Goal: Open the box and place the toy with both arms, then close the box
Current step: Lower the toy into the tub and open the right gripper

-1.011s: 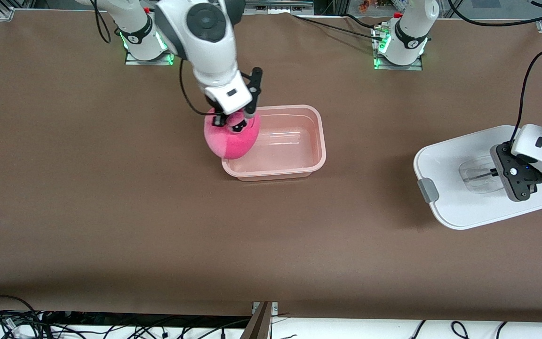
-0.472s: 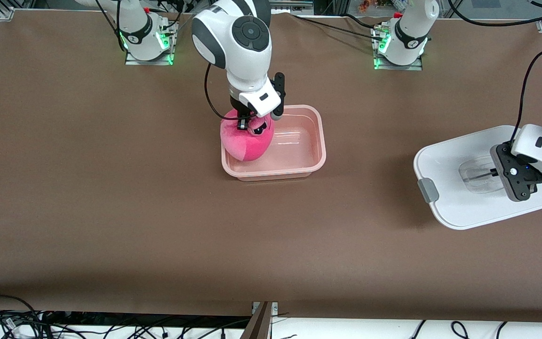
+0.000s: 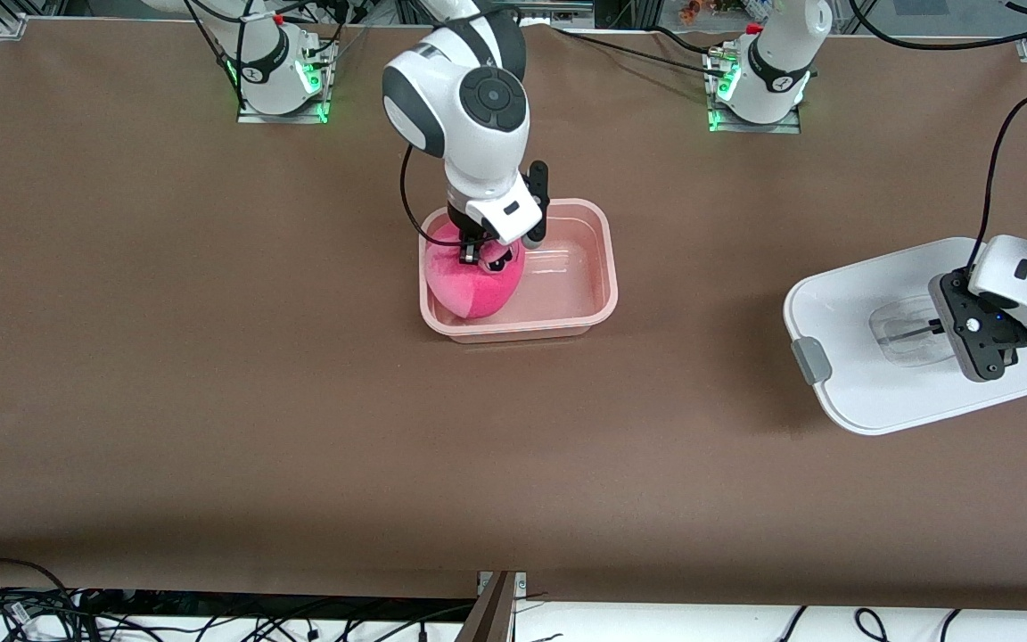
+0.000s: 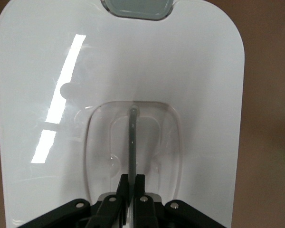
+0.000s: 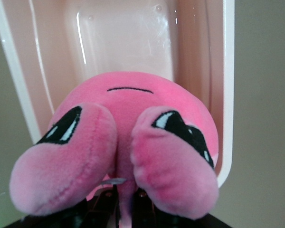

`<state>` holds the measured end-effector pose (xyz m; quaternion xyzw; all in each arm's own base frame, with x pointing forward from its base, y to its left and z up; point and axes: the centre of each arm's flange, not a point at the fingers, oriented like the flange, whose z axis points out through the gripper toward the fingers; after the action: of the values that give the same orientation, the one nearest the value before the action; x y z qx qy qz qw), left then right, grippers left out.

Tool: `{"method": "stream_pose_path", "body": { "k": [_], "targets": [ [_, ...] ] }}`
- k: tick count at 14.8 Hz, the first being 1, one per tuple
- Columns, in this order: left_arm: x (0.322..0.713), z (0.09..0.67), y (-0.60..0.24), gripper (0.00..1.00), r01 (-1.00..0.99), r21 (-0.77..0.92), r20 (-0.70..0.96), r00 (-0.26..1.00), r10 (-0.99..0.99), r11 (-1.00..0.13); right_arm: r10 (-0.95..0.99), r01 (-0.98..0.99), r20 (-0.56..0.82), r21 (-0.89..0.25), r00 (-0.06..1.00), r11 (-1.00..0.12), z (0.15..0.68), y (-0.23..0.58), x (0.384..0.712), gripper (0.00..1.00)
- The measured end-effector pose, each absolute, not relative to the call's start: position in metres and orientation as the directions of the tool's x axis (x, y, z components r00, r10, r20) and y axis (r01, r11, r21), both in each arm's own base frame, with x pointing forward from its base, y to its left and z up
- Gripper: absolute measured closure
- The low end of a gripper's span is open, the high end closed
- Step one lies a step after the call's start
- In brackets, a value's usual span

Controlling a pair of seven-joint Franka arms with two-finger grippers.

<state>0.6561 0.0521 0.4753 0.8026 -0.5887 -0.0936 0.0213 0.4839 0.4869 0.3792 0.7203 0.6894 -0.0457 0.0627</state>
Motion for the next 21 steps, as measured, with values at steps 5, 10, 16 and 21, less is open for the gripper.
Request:
{"method": "stream_pose_path", "body": {
  "k": [5,10,16,21],
  "targets": [
    [0.656,0.475,0.052,0.93,-0.941,0.145,-0.125,0.289,-0.949,-0.306,0.985,0.997,-0.155,0.037,0.079,-0.074,0.324,0.499,0.489,0.91],
    [0.656,0.475,0.052,0.93,-0.941,0.145,-0.125,0.289,-0.949,-0.306,0.987,0.996,-0.15,0.08,0.052,-0.04,0.278,0.523,0.478,0.7],
    [0.656,0.475,0.052,0.93,-0.941,0.145,-0.125,0.288,-0.949,-0.305,0.975,0.965,-0.022,0.146,0.223,-0.218,0.287,0.55,0.467,0.11],
    [0.656,0.475,0.052,0.93,-0.941,0.145,-0.125,0.288,-0.949,-0.304,0.964,0.956,0.029,0.125,0.263,-0.264,0.305,0.558,0.467,0.0]
  ]
}}
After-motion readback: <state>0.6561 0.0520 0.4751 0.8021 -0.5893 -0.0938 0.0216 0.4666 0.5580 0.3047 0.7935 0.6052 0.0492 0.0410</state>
